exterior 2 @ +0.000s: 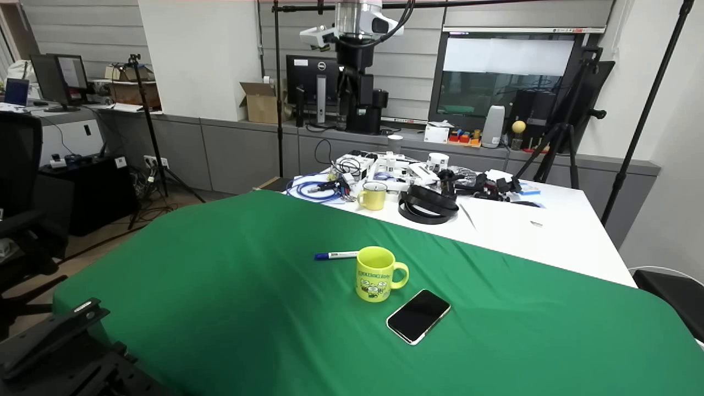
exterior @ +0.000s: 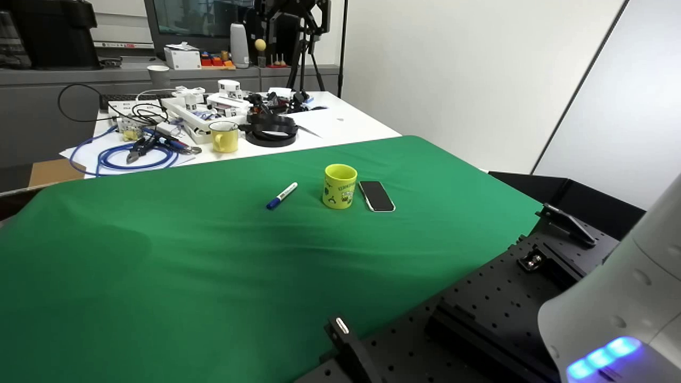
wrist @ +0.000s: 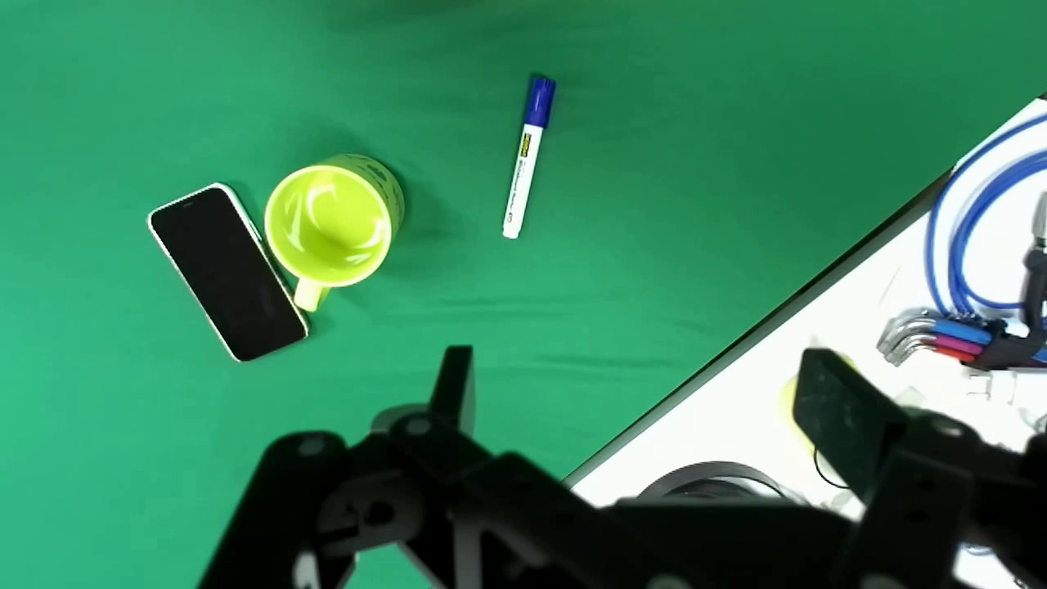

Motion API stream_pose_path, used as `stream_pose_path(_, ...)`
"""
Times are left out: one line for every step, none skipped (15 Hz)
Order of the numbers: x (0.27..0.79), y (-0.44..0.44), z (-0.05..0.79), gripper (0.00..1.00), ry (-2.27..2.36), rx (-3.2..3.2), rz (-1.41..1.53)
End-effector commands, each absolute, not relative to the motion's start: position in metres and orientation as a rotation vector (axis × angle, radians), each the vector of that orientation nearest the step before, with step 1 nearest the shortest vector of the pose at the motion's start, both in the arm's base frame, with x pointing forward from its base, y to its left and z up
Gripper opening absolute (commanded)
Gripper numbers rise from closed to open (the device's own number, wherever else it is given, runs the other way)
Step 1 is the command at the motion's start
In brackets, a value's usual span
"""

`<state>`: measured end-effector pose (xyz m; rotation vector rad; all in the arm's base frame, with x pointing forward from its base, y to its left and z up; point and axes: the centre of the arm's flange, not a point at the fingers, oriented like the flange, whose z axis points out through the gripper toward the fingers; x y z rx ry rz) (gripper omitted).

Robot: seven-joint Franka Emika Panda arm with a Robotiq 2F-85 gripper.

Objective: Put the marker in the green cup

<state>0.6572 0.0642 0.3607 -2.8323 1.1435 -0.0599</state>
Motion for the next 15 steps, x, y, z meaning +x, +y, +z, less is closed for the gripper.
stream_pose_path(0.666, 0.062, 0.329, 1.00, 1.198, -2.776, -0.135)
stream_pose_path(0.670, 0.060, 0.307, 1.00, 1.204, -2.745, -0.108)
stream_pose_path(0.674, 0.059, 0.288, 1.00, 1.231, -2.726, -0.103)
stream_pose_path(0.676, 0.060, 0.266, 1.00, 1.235, -2.707, -0.082)
stream_pose_path(0.676, 0.062, 0.244, 1.00, 1.255, -2.695, -0.054)
stream_pose_path(0.674, 0.066, 0.222, 1.00, 1.271, -2.689, -0.023)
stream_pose_path(0.670, 0.070, 0.201, 1.00, 1.285, -2.684, 0.005)
stream_pose_path(0.664, 0.077, 0.180, 1.00, 1.283, -2.684, 0.043)
stream_pose_path(0.659, 0.083, 0.161, 1.00, 1.281, -2.686, 0.080)
stream_pose_path(0.656, 0.090, 0.144, 1.00, 1.280, -2.691, 0.109)
stream_pose_path(0.654, 0.096, 0.131, 1.00, 1.279, -2.692, 0.128)
stream_pose_path(0.653, 0.103, 0.120, 1.00, 1.269, -2.698, 0.137)
stream_pose_path(0.653, 0.108, 0.110, 1.00, 1.263, -2.699, 0.142)
stream_pose_path(0.654, 0.114, 0.100, 1.00, 1.258, -2.707, 0.145)
stream_pose_path(0.656, 0.118, 0.091, 1.00, 1.277, -2.719, 0.160)
